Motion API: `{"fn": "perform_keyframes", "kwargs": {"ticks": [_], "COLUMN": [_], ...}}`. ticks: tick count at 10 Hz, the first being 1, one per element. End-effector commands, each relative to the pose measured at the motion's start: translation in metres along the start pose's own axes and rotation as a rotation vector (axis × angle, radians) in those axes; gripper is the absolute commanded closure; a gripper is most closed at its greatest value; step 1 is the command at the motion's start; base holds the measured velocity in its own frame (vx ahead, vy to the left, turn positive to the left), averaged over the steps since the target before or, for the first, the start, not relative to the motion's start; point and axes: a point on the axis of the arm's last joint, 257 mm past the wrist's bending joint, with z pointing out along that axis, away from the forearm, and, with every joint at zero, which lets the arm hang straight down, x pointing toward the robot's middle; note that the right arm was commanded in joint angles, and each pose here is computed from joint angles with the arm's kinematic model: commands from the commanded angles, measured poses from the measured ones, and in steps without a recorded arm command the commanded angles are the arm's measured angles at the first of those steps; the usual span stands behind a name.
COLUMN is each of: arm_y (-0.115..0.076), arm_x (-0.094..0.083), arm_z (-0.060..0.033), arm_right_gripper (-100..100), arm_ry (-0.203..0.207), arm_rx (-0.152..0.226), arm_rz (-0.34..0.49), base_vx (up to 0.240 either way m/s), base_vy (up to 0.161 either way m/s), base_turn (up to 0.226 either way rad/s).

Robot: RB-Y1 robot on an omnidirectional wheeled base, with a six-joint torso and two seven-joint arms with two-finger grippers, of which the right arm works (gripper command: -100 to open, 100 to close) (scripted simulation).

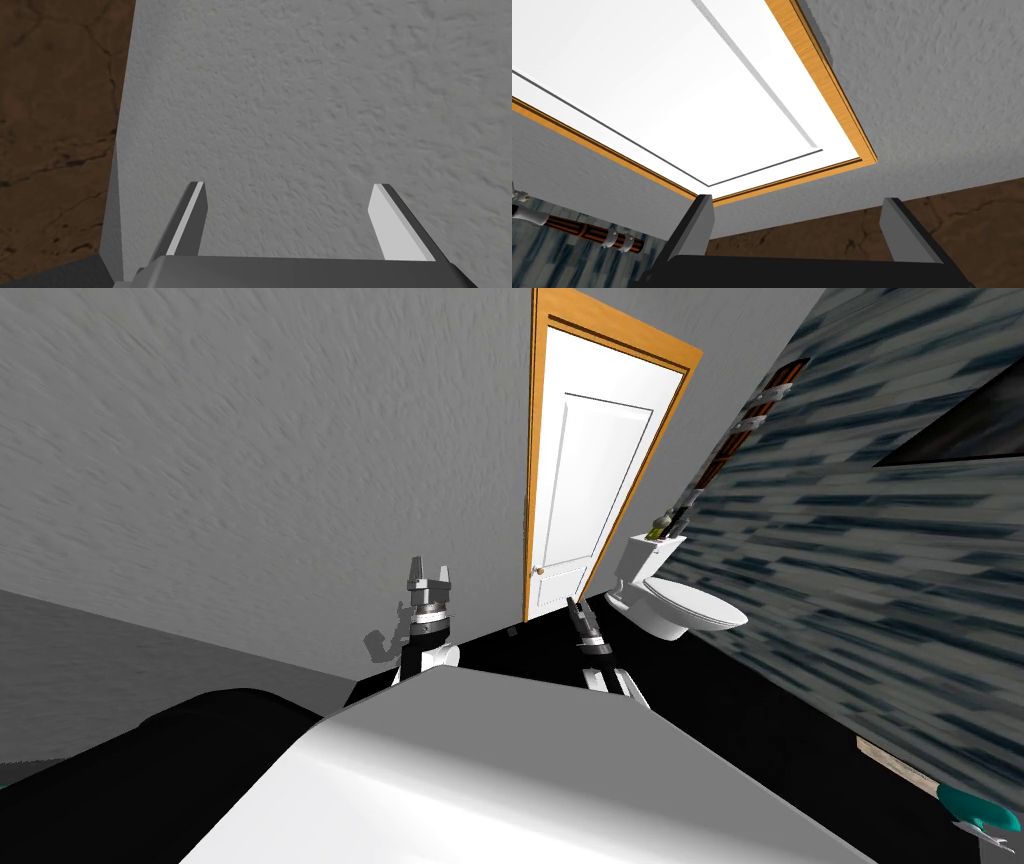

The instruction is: Pull the door open

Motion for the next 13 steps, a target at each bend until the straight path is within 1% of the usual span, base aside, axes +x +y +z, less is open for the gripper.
{"fn": "perform_keyframes", "kwargs": {"ticks": [1,7,13], "arm_y": [-0.005,-0.024,-0.041], "arm_x": [0.011,0.048,0.082], "arm_z": [-0.0027,-0.0161,-0.0320], "arm_right_gripper": [-100,-100,-100], "arm_ry": [0.023,0.109,0.194], "arm_rx": [0.003,0.010,0.009], "arm_rz": [-0.032,-0.139,-0.238], "base_vx": [0.088,0.084,0.087], "base_vy": [-0.003,-0.013,-0.016], "base_turn": [0.031,0.028,0.026]}}
